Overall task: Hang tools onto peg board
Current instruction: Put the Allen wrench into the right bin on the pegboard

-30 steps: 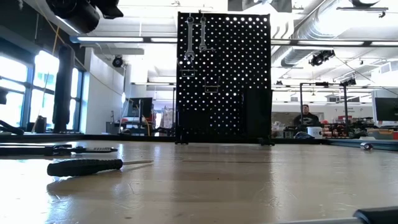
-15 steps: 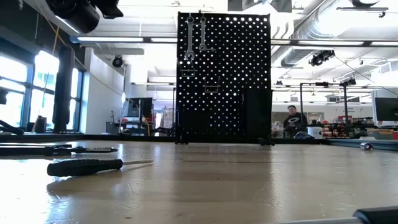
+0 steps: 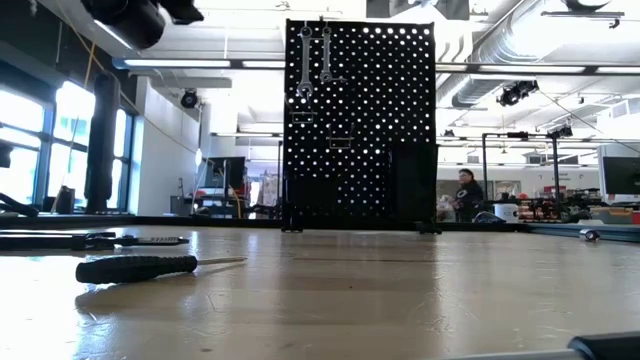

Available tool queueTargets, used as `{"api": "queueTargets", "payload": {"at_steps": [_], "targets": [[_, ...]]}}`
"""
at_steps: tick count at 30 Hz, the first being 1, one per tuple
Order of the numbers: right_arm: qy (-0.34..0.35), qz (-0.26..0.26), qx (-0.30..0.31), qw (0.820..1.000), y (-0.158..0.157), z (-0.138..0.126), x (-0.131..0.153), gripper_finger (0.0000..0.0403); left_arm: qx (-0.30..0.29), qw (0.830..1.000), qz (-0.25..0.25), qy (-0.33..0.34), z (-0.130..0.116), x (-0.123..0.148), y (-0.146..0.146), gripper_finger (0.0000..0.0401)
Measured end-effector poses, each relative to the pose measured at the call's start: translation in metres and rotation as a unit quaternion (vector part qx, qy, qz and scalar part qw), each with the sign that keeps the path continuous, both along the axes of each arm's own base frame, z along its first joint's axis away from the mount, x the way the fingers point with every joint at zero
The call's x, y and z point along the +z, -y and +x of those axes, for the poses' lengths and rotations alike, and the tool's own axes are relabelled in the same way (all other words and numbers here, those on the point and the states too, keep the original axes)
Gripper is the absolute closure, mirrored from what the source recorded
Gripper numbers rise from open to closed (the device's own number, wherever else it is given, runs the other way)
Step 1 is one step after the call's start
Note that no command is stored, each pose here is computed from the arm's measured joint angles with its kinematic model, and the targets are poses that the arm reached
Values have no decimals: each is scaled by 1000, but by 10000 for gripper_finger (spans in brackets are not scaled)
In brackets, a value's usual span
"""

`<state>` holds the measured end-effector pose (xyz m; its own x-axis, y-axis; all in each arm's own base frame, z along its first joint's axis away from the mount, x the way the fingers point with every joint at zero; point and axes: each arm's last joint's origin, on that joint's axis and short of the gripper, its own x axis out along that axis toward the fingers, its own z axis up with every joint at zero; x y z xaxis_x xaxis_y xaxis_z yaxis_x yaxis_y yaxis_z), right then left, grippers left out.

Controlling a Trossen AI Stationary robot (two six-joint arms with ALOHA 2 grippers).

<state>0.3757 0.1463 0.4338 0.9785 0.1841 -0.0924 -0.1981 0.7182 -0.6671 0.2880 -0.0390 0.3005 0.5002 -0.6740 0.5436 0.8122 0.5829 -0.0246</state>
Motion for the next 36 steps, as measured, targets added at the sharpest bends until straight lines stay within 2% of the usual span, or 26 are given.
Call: {"api": "queueTargets", "payload": {"at_steps": [5, 11, 21, 27, 36], "targets": [[-2, 0, -4, 1000, 6, 2, -1, 403, -31, 999, 9, -2, 12, 3, 8, 212], [-13, -4, -4, 1000, 7, 3, -3, 403, -39, 999, 8, -9, 22, -1, 12, 212], [-39, -2, -24, 999, 8, 2, -8, 403, -41, 999, 16, 1, 24, 3, 13, 220], [-40, -4, -28, 999, 9, 2, -8, 403, -35, 999, 25, 2, 25, 1, 16, 260], [-44, -5, -40, 998, 10, 2, -9, 403, -19, 999, 39, 9, 26, 0, 16, 359]]}}
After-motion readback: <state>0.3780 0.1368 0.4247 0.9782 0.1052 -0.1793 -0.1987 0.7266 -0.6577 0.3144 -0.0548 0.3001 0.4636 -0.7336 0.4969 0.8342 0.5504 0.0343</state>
